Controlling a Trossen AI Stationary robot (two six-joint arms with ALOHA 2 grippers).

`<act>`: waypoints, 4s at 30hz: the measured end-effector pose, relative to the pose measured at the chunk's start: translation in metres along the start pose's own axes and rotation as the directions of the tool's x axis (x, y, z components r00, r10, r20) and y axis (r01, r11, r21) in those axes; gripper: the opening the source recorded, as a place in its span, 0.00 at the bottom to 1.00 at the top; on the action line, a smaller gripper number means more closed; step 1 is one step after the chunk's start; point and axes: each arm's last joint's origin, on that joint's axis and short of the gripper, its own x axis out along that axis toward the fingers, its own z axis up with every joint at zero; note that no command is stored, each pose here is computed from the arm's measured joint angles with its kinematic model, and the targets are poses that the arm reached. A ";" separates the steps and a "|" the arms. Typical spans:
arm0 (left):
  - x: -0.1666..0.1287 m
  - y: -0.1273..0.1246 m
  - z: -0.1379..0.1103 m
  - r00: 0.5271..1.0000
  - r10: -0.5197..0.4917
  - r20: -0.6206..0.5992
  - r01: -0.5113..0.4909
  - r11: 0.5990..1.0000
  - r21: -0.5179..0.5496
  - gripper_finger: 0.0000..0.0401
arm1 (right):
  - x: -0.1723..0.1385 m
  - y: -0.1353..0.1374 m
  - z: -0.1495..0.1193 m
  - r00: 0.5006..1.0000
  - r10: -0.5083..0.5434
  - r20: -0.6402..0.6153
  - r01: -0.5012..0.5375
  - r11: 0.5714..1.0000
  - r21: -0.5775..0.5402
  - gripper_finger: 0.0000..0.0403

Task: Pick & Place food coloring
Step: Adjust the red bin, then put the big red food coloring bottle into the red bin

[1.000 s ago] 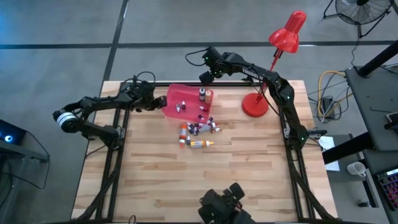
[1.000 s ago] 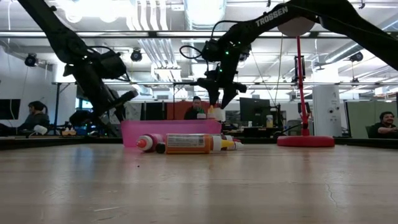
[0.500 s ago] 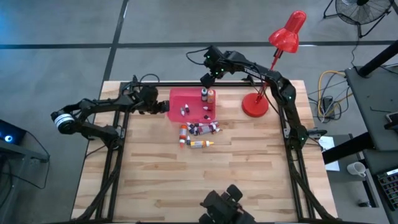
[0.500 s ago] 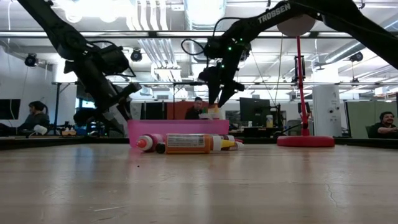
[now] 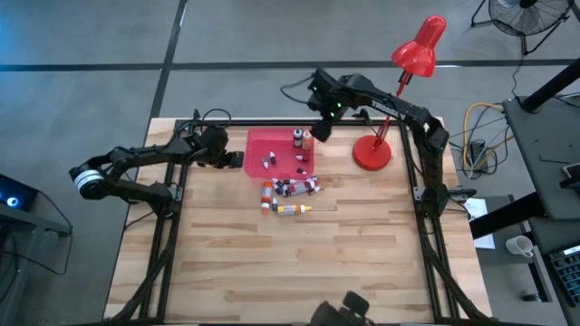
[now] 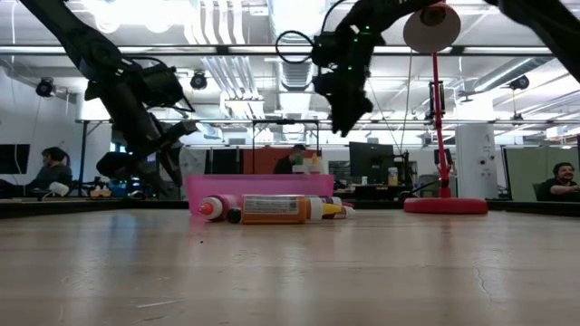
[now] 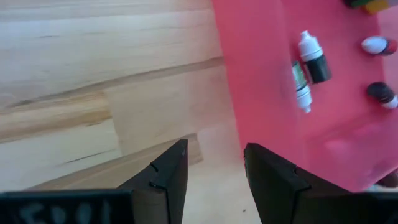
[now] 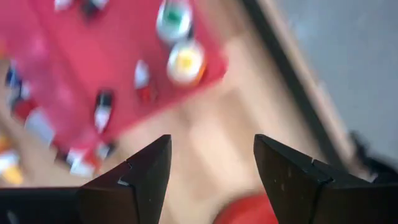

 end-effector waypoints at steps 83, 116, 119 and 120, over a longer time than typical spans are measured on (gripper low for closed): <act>-0.001 0.006 -0.009 0.994 0.062 -0.090 -0.046 0.985 0.166 0.33 | 0.109 0.123 -0.093 0.991 0.119 0.054 -0.065 0.805 -0.590 0.41; -0.001 0.006 -0.008 0.994 0.062 -0.086 -0.049 0.987 0.153 0.33 | 0.130 0.128 -0.109 0.973 0.199 0.120 -0.093 0.808 -0.582 0.38; -0.001 0.006 -0.008 0.994 0.062 -0.086 -0.049 0.987 0.152 0.33 | 0.132 0.127 -0.111 0.975 0.196 0.110 -0.096 0.808 -0.581 0.38; -0.001 0.006 -0.008 0.994 0.063 -0.086 -0.049 0.987 0.152 0.33 | 0.133 0.126 -0.112 0.975 0.194 0.105 -0.098 0.808 -0.581 0.38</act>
